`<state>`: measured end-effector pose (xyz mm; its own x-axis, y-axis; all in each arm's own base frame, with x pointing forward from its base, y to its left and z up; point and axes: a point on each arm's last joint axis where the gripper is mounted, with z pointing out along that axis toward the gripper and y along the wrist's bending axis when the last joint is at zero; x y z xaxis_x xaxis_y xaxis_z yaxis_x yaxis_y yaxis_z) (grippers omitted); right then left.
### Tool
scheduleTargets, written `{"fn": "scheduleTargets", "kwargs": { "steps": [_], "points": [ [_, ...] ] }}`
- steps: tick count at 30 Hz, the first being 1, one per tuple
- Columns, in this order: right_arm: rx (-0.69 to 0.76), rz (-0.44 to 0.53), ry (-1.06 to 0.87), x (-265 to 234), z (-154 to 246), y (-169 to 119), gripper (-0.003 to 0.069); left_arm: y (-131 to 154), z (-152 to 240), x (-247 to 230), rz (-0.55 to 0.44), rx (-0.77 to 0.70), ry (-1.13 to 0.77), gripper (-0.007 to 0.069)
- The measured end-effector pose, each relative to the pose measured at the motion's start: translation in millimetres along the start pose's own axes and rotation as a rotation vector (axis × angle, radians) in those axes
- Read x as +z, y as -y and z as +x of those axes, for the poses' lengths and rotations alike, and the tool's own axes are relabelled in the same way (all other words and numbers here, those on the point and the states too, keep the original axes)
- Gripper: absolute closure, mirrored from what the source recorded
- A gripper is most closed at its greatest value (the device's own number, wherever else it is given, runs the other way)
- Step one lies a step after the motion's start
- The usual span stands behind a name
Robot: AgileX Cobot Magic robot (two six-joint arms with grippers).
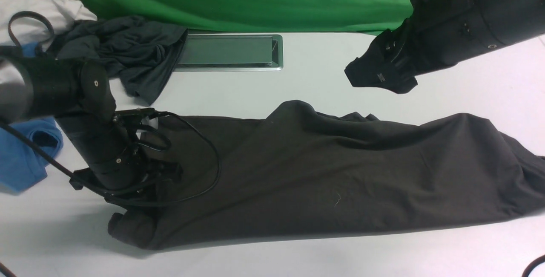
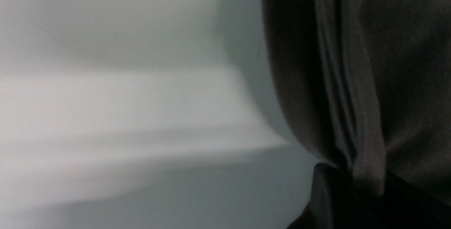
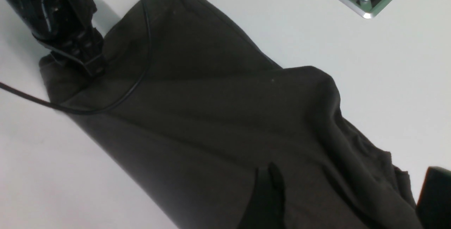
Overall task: Fold a long-sleeved shirt on a white desktop.
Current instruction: 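Grasp the waist and leg ends of the folded dark trousers and straighten them on the table, then fold the garment over onto itself on the table with the left gripper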
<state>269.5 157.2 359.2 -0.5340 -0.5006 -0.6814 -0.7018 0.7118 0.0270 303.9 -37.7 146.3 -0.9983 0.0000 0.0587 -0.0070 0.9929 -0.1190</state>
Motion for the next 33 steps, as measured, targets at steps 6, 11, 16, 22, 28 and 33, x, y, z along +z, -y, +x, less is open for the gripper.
{"fn": "scheduleTargets", "kwargs": {
  "steps": [6, 11, 16, 22, 28, 33],
  "points": [
    [0.014, 0.026, 0.050, -20, -2, -3, 0.0144, -38, 3, -17, 0.035, -0.163, 0.116, 0.0566],
    [0.083, 0.093, 0.148, -67, 2, 3, 0.0158, -104, 12, -48, 0.086, -0.375, 0.277, 0.0567],
    [0.105, 0.160, 0.230, -103, 8, 7, 0.0377, -134, 19, -63, 0.226, -0.482, 0.393, 0.0567],
    [0.092, 0.208, 0.312, -133, 13, 1, 0.0629, -118, 2, -89, 0.498, -0.396, 0.534, 0.0568],
    [0.077, 0.233, 0.389, -150, 14, -5, 0.0638, -46, -39, -154, 0.611, -0.135, 0.696, 0.0568],
    [0.075, 0.236, 0.398, -153, 14, -6, 0.0630, 62, -55, -204, 0.707, 0.171, 0.749, 0.0568]
  ]
}}
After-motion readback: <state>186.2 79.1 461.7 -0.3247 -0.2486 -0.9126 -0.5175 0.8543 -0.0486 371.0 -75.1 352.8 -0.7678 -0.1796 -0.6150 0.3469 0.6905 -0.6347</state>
